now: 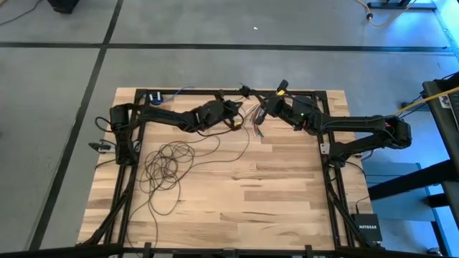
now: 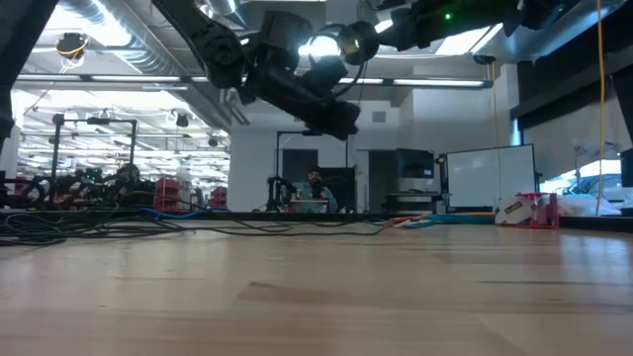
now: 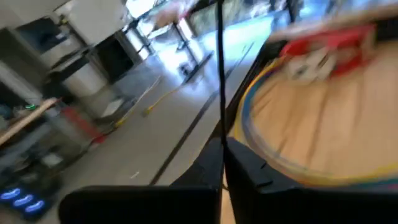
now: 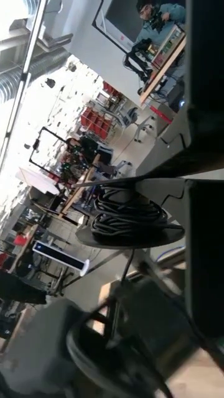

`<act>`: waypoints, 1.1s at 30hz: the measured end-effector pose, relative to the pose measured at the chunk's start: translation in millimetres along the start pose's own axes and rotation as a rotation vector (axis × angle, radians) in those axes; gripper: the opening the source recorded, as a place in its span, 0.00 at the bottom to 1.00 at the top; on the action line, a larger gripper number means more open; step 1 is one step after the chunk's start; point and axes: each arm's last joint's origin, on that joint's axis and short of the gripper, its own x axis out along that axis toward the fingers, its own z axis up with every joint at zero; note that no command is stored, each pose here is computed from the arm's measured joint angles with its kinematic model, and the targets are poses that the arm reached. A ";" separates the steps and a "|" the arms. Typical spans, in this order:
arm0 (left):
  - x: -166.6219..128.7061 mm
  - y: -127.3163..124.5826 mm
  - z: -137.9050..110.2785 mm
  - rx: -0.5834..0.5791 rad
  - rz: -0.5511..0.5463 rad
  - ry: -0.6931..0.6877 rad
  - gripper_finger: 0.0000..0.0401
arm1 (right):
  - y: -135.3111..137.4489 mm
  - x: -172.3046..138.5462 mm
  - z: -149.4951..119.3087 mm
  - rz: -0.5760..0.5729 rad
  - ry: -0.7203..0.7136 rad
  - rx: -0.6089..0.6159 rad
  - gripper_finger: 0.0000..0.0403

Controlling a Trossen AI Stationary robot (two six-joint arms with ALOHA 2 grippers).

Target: Coiling cords

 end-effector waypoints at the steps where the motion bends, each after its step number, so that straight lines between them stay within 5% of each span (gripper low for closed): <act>1: -1.5 5.0 0.6 0.023 0.014 0.021 0.01 | 0.0 0.0 -0.1 0.000 0.000 0.000 0.01; 10: -38.7 62.1 33.4 0.127 0.106 0.028 0.01 | -0.6 -0.8 3.5 0.020 -0.032 -0.013 0.01; 17: -78.0 96.1 62.6 0.088 0.159 -0.061 0.01 | -0.1 -0.7 3.6 0.041 -0.040 -0.016 0.01; 28: -118.5 95.8 96.7 0.002 0.143 -0.246 0.01 | 1.4 -0.1 1.9 0.055 -0.030 -0.046 0.01; 33: -125.1 87.9 109.4 -0.049 0.024 -0.333 0.01 | 1.5 0.1 1.3 0.055 -0.026 -0.048 0.01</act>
